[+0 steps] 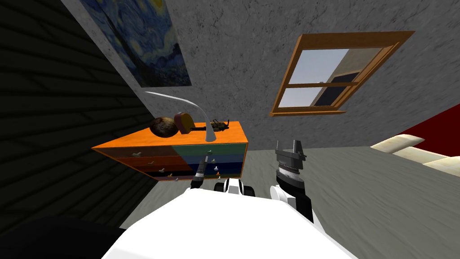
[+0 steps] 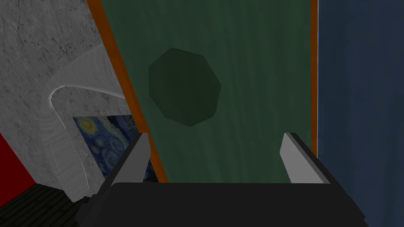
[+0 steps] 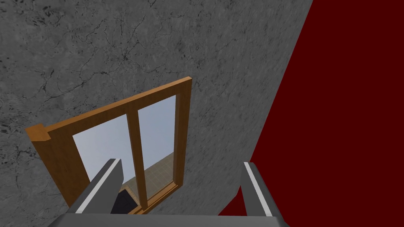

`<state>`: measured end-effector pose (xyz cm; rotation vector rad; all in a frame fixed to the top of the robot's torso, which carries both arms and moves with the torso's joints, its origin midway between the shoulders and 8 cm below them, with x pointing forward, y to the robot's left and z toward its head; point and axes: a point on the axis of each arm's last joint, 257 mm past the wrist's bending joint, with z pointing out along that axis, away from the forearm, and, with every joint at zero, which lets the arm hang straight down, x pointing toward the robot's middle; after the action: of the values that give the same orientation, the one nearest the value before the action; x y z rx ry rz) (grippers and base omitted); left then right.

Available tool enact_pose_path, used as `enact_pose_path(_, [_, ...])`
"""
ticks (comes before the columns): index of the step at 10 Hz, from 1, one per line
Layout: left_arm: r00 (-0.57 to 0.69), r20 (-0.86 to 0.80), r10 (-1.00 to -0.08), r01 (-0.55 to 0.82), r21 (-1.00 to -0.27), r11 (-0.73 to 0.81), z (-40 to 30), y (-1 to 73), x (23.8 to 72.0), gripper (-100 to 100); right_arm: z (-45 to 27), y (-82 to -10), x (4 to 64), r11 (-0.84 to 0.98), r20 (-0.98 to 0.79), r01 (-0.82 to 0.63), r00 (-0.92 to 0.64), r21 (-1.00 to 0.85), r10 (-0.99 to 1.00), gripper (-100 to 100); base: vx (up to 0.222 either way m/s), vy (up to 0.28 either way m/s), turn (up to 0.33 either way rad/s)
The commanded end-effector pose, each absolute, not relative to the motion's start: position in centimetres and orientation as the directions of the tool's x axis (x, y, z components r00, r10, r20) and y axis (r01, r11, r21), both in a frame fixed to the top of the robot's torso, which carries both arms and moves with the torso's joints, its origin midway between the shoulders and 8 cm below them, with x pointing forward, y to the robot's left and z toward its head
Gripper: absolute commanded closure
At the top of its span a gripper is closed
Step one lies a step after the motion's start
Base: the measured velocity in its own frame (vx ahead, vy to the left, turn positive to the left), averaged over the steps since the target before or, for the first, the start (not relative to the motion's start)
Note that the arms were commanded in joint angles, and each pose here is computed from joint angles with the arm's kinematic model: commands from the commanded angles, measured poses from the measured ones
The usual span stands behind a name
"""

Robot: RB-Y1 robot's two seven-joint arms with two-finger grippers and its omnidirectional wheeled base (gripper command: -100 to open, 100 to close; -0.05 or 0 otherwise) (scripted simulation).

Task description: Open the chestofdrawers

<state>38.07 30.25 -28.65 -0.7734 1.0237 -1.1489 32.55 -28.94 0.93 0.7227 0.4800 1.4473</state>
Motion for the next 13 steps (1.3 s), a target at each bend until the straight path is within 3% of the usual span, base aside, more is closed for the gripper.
enact_pose_path(1, [0.105,-0.236,-0.966,0.340,-0.904,0.258,-28.2,30.5,39.2,-100,0.9,-28.9,32.5,-0.026,0.128,-0.716,0.088,0.698,0.988,0,-0.036,-0.075,0.067])
enact_pose_path(13, [0.157,-0.190,-0.969,0.315,-0.920,0.232,-26.3,30.8,43.5,-100,0.9,-28.9,32.5,-0.026,0.127,-0.716,0.088,0.698,0.988,0,-0.016,-0.046,0.033])
